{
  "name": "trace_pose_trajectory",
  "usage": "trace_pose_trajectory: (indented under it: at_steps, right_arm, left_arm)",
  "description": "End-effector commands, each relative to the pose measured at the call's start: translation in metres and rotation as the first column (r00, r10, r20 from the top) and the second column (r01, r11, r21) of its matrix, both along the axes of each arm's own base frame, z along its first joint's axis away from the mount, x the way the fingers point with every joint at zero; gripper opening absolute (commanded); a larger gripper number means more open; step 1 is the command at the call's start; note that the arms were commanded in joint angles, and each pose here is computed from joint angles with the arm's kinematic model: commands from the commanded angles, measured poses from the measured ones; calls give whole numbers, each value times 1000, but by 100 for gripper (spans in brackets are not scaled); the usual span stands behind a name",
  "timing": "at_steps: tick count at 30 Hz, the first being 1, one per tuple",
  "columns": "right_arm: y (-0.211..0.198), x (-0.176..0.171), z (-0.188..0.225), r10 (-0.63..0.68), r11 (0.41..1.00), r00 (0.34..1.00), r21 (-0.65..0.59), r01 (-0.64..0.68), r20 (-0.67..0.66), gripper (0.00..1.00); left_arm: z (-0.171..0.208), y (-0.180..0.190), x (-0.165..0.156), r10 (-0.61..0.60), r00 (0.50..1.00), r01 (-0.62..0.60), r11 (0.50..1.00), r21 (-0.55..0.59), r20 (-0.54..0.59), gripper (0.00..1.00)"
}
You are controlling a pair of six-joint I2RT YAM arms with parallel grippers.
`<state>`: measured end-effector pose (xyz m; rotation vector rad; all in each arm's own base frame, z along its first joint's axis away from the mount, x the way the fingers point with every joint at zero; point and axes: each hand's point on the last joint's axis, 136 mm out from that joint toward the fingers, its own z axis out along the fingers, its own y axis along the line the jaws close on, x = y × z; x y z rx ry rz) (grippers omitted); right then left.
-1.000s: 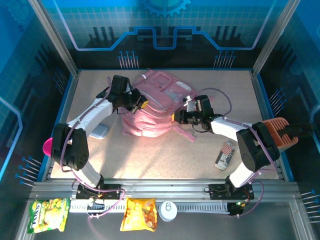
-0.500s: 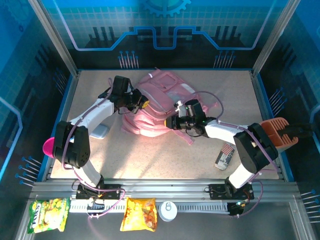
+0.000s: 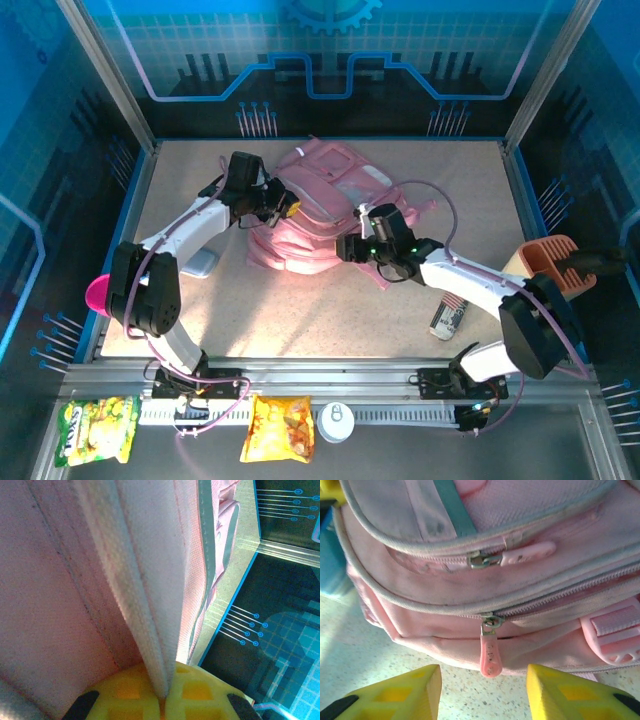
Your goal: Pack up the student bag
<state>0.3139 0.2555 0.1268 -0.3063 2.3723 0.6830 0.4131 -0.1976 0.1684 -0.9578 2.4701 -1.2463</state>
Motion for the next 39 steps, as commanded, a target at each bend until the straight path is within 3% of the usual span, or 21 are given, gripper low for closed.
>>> trace_pose_trajectory:
  at_steps: [1, 20, 27, 31, 39]
  right_arm:
    - [0, 5, -1, 9, 993, 999, -118, -5, 34, 49]
    - [19, 23, -17, 30, 985, 999, -168, -28, 12, 34]
    - [17, 19, -21, 32, 983, 999, -179, -34, -9, 14]
    - [25, 13, -10, 70, 988, 998, -138, -70, -6, 7]
    - [66, -7, 19, 222, 975, 975, 7, -222, 7, 5]
  left_arm:
    - [24, -8, 11, -19, 996, 23, 999, -42, 89, 0]
    - [25, -9, 10, -20, 996, 24, 998, -50, 84, 0]
    - [24, -9, 10, -22, 996, 26, 998, -52, 82, 0]
    - [22, -10, 11, -22, 997, 26, 998, -49, 80, 0]
    - [11, -23, 11, -25, 998, 28, 999, -46, 61, 0]
